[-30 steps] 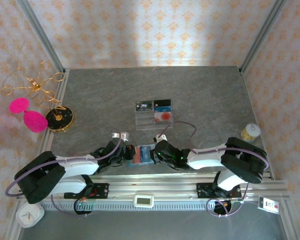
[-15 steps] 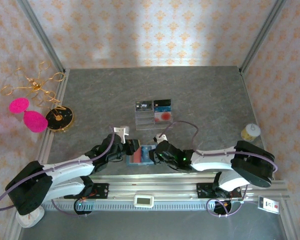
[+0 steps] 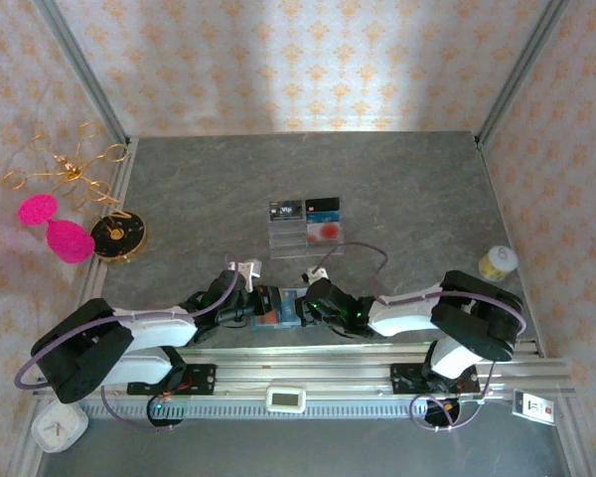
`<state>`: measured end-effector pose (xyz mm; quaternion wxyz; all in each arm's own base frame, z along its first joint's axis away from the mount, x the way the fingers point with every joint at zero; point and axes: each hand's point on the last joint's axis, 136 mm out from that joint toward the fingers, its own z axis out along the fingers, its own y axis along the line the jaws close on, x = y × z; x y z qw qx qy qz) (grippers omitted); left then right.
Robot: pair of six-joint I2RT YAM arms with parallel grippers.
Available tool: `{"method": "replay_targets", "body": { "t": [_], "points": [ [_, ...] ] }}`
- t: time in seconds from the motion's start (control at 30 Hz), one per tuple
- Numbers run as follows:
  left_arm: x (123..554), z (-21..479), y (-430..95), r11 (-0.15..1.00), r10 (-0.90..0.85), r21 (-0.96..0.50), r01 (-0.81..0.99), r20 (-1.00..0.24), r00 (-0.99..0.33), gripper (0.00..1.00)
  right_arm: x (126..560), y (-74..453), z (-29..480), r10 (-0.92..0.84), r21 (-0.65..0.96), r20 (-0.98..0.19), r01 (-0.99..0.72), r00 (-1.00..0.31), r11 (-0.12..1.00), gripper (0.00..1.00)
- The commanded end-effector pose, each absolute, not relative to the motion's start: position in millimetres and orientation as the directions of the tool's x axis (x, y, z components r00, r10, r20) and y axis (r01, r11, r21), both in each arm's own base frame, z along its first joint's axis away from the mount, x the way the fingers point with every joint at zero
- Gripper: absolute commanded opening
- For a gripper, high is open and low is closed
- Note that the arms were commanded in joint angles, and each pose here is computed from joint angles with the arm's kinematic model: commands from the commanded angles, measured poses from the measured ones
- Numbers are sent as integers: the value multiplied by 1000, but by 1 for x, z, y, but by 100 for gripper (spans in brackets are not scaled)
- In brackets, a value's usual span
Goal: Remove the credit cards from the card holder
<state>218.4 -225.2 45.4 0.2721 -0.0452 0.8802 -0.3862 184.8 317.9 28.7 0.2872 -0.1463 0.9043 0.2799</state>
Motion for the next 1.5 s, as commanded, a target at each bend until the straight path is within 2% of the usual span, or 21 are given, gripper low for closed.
{"method": "replay_targets", "body": {
  "t": [0.0, 0.3, 0.4, 0.73, 0.97, 1.07, 1.13, 1.47],
  "points": [
    [223, 42, -217, 740, -308, -667, 87, -451, -838, 24, 177, 305, 8, -129, 401, -553, -398, -823, 825, 10],
    [219, 43, -213, 727, -364, -687, 1, -386, -847, 24, 179, 304, 14, -124, 397, -567, -402, -815, 825, 9],
    [216, 33, -212, 755, -355, -655, -38, -359, -863, 23, 179, 306, 15, -122, 402, -569, -404, -813, 822, 9],
    [211, 28, -226, 777, -301, -629, -23, -340, -891, 27, 177, 307, 17, -119, 413, -575, -413, -809, 812, 9],
    [206, 35, -236, 728, -307, -686, -4, -321, -896, 16, 174, 308, 14, -109, 437, -563, -407, -819, 802, 8],
    [204, 34, -234, 712, -323, -702, -11, -313, -893, 14, 173, 308, 14, -108, 442, -561, -407, -821, 800, 7],
    [202, 33, -233, 710, -319, -704, -7, -313, -895, 1, 173, 307, 13, -104, 440, -560, -402, -822, 803, 6],
    [201, 43, -206, 723, -350, -690, 19, -390, -852, 0, 175, 301, 7, -84, 428, -551, -367, -830, 826, 5]
  ]
}}
